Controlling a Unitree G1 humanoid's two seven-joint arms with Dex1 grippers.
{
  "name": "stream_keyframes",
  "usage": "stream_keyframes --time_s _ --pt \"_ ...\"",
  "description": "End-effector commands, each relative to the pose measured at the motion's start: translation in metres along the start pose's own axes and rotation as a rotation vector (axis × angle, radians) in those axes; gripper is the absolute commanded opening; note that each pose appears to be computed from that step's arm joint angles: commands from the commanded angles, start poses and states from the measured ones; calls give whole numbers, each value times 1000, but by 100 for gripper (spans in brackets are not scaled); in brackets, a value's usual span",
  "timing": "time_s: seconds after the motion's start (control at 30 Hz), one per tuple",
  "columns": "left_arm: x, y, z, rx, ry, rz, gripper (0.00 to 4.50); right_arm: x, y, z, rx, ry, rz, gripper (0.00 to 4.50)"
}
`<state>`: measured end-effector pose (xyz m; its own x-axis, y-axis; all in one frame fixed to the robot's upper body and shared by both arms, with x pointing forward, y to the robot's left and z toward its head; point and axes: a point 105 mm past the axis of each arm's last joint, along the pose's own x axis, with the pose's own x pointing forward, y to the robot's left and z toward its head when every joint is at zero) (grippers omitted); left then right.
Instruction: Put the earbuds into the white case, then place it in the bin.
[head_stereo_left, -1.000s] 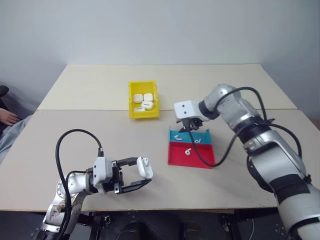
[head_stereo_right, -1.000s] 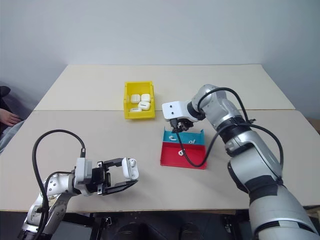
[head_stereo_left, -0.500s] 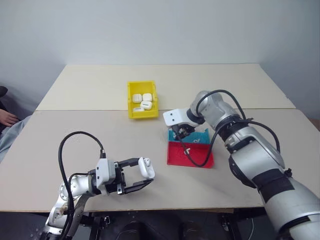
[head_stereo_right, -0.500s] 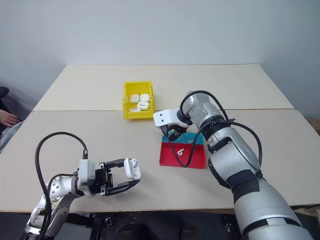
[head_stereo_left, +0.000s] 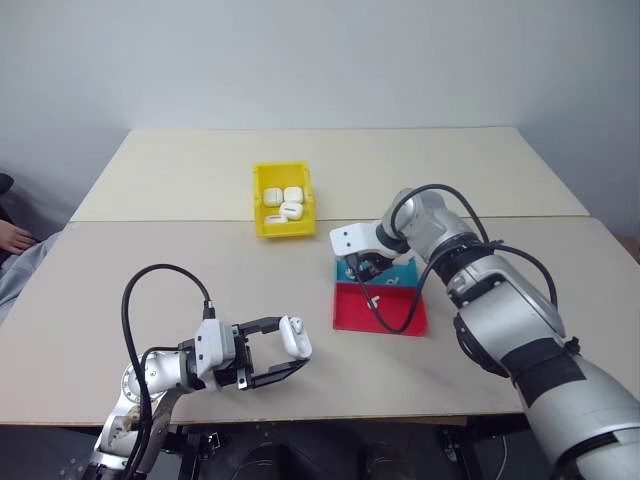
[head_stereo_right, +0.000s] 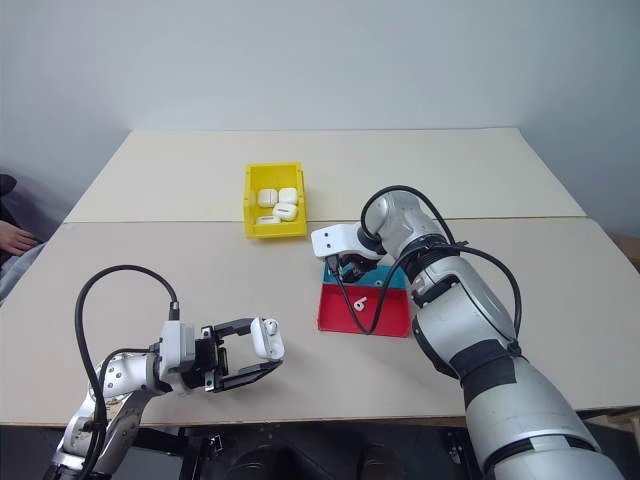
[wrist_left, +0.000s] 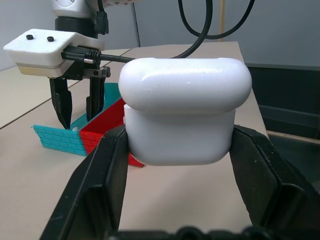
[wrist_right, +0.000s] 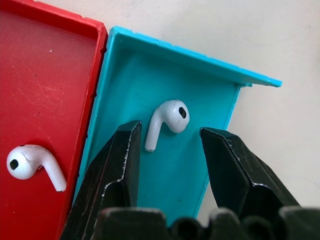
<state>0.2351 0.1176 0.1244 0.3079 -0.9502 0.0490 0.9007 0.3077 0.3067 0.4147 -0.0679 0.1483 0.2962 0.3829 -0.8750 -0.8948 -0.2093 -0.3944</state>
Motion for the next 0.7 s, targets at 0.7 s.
stream_keyframes --time_s 0.7 --pt "3 -2 9 33 -21 -1 275 -1 -5 6 -43 -8 -24 193"
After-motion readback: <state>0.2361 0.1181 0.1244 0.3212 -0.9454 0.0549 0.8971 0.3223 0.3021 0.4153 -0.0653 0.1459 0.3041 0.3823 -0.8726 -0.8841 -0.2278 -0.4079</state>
